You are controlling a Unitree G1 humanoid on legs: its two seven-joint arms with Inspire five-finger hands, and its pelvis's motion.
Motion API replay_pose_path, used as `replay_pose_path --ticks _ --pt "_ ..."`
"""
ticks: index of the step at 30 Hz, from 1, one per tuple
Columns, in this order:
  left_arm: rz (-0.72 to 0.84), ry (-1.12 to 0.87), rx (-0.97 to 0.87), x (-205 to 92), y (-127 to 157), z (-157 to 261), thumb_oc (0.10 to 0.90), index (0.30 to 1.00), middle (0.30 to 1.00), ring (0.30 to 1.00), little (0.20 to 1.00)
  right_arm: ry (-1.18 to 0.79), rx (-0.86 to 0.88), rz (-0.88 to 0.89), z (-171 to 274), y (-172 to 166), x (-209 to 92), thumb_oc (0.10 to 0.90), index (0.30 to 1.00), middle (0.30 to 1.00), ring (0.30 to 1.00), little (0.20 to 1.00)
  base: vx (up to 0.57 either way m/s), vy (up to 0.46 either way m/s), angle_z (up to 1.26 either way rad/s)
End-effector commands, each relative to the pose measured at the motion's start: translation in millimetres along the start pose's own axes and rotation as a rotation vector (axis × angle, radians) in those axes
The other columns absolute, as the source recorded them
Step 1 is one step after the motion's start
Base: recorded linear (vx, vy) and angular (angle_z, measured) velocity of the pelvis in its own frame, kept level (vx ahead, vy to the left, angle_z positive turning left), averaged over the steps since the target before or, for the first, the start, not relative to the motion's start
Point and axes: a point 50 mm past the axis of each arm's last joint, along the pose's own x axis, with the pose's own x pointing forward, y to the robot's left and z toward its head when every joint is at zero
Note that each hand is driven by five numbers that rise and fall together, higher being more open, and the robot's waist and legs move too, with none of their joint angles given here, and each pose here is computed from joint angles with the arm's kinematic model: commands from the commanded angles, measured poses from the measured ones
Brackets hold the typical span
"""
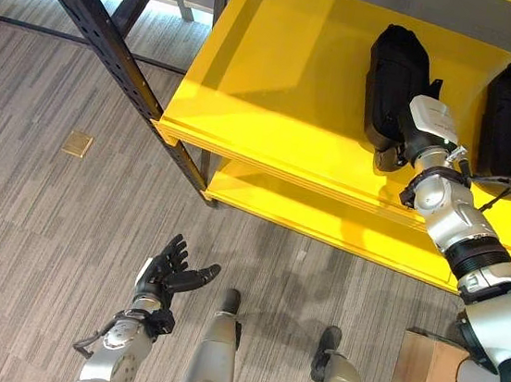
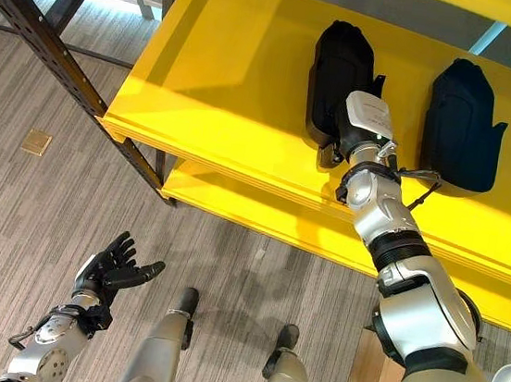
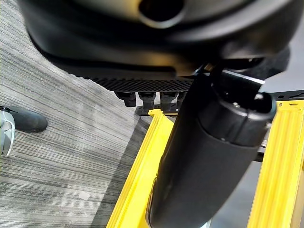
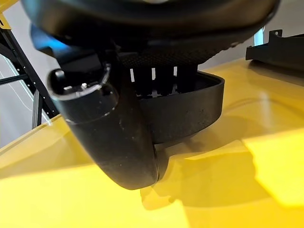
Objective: Move parts from the plastic box to the shelf.
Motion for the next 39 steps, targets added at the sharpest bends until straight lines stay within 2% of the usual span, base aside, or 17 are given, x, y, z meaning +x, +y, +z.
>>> replay_pose_path --ticks 1,17,30,39 --pt "-0.013 -0.179 0.054 -1 11 38 0.9 1.0 1.0 1.0 1.0 -0.063 0.02 -0.172 25 -54 18 0.9 1.0 1.0 1.0 1.0 0.0 0.0 0.0" --pt "-0.008 -0.174 0.052 -1 12 38 0.9 1.0 1.0 1.0 1.0 -0.097 0.05 -0.15 32 -49 16 0.9 1.0 1.0 1.0 1.0 0.0 0.0 0.0" --pt "0.018 -0.174 0.046 -1 18 39 0.9 1.0 1.0 1.0 1.0 -0.229 0.083 -0.164 59 -61 13 0.9 1.0 1.0 1.0 1.0 0.0 0.001 0.01" --pt "0.019 -0.18 0.042 -2 18 41 0.9 1.0 1.0 1.0 1.0 -0.248 0.104 -0.139 65 -55 12 0.9 1.0 1.0 1.0 1.0 0.0 0.004 0.01"
